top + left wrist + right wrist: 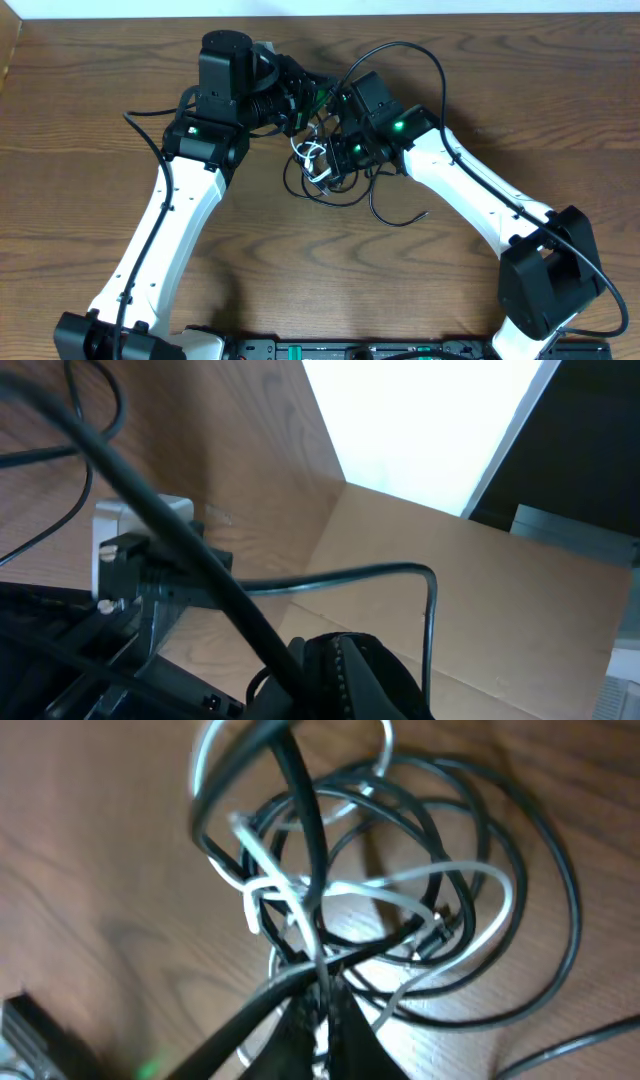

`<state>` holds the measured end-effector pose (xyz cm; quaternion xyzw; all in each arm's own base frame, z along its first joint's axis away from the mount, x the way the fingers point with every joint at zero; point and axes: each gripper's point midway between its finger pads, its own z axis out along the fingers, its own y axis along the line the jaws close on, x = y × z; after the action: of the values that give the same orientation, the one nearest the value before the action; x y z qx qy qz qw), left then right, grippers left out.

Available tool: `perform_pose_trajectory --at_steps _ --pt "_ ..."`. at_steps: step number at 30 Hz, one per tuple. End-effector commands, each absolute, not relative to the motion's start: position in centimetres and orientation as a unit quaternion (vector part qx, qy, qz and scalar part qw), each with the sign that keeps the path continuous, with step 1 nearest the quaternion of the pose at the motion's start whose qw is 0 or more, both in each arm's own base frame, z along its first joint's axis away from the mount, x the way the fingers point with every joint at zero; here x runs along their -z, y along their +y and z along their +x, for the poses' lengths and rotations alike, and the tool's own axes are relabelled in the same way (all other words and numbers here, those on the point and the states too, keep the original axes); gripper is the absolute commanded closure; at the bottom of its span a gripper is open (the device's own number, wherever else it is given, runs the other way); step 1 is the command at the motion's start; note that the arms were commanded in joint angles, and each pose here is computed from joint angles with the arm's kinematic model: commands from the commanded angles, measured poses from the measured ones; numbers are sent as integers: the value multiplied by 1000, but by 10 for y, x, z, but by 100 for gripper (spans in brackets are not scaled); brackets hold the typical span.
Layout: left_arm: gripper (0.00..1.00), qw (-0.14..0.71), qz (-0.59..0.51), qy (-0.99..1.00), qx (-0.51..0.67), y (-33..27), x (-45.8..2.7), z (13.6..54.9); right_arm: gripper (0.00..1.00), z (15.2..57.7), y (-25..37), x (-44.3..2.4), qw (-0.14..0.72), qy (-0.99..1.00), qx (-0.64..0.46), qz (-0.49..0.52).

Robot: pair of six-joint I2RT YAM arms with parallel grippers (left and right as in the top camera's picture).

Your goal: Untangle cables

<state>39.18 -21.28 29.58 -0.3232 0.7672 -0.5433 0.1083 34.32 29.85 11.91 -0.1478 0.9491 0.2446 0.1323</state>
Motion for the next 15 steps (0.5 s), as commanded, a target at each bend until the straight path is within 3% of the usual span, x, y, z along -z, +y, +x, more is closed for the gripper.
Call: perform_pose_trajectory --at_steps 1,8,15 --pt "92 121 -307 773 541 -211 -297 392 99 340 297 -114 121 955 -234 -137" --pt "92 130 -393 788 456 -180 -258 394 99 325 278 -140 113 956 -236 -132" --pt "93 122 -477 804 333 -135 -212 376 99 318 258 -217 207 933 -252 -154"
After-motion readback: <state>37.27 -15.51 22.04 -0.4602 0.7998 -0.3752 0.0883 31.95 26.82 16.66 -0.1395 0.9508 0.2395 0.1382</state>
